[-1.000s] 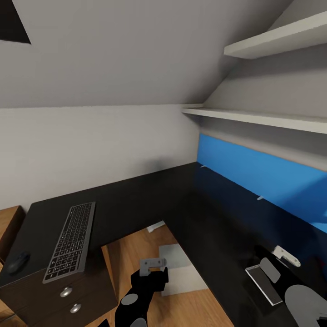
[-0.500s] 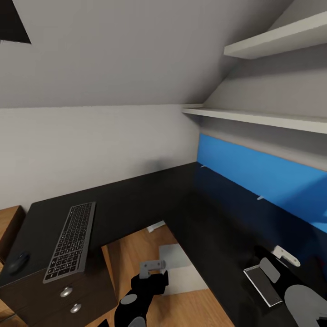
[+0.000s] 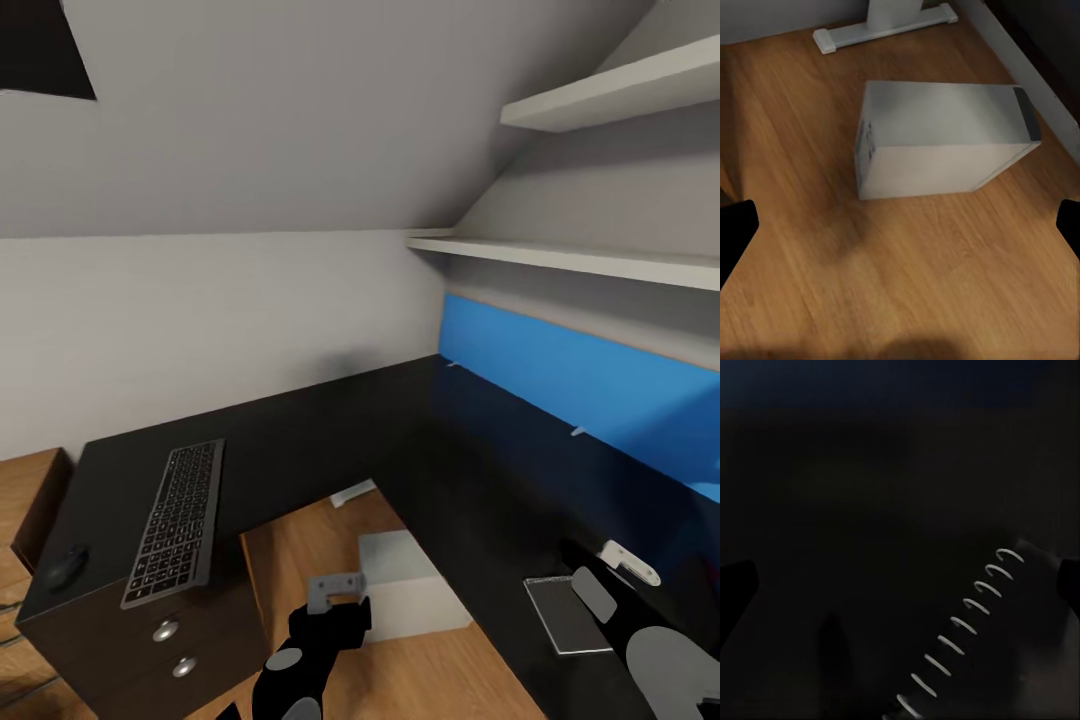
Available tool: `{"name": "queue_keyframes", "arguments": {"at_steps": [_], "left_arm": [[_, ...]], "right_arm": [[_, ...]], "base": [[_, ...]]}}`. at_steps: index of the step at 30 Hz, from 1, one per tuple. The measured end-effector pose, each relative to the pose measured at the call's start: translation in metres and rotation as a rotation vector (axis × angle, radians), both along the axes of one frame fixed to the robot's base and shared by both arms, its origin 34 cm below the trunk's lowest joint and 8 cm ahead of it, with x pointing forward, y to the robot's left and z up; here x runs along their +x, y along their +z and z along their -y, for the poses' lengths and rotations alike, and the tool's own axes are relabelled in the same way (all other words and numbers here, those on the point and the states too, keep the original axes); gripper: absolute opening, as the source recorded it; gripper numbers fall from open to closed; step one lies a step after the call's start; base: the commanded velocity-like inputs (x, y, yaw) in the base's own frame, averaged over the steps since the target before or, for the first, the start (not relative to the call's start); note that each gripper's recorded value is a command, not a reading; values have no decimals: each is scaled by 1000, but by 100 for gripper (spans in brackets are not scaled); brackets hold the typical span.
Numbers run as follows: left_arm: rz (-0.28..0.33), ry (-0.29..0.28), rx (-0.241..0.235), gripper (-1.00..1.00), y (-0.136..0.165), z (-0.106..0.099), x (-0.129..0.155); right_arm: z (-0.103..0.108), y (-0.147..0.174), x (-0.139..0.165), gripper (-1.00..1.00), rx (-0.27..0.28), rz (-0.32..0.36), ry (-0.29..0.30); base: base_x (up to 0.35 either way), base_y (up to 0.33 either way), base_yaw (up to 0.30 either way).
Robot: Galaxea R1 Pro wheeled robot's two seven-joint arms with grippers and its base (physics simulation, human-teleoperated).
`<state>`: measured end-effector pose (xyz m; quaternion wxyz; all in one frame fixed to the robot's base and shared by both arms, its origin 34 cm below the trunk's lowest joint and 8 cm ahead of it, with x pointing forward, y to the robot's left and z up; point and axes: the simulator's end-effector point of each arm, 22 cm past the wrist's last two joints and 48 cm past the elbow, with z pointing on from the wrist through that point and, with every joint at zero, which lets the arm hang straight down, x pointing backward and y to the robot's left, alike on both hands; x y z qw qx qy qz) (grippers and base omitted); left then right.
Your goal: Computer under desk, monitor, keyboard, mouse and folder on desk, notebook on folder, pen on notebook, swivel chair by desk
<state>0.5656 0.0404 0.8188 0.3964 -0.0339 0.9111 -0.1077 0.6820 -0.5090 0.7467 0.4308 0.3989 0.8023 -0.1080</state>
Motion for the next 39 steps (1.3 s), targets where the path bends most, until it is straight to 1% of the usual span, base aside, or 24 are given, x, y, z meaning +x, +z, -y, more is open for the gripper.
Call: {"name": "queue_keyframes", "arguments": {"at_steps": [6,15,20,33,39], "left_arm": [[1,0,1,100,0,0,0],[0,0,1,100,0,0,0],[-1,-1,1,100,0,0,0],[-1,-2,-2,100,0,2,0],[0,-1,0,100,0,1,0]], "right_arm": [[0,0,0,100,0,0,0],[0,0,0,100,0,0,0],[-1,0,1,100,5,4,-1],[-2,0,2,100,9,7,-2],[-2,1,2,100,9,8,0]], "base": [[-26,122,0],[-106,120,0],[-238,125,0],[-310,9,0],[-154,0,0]]}}
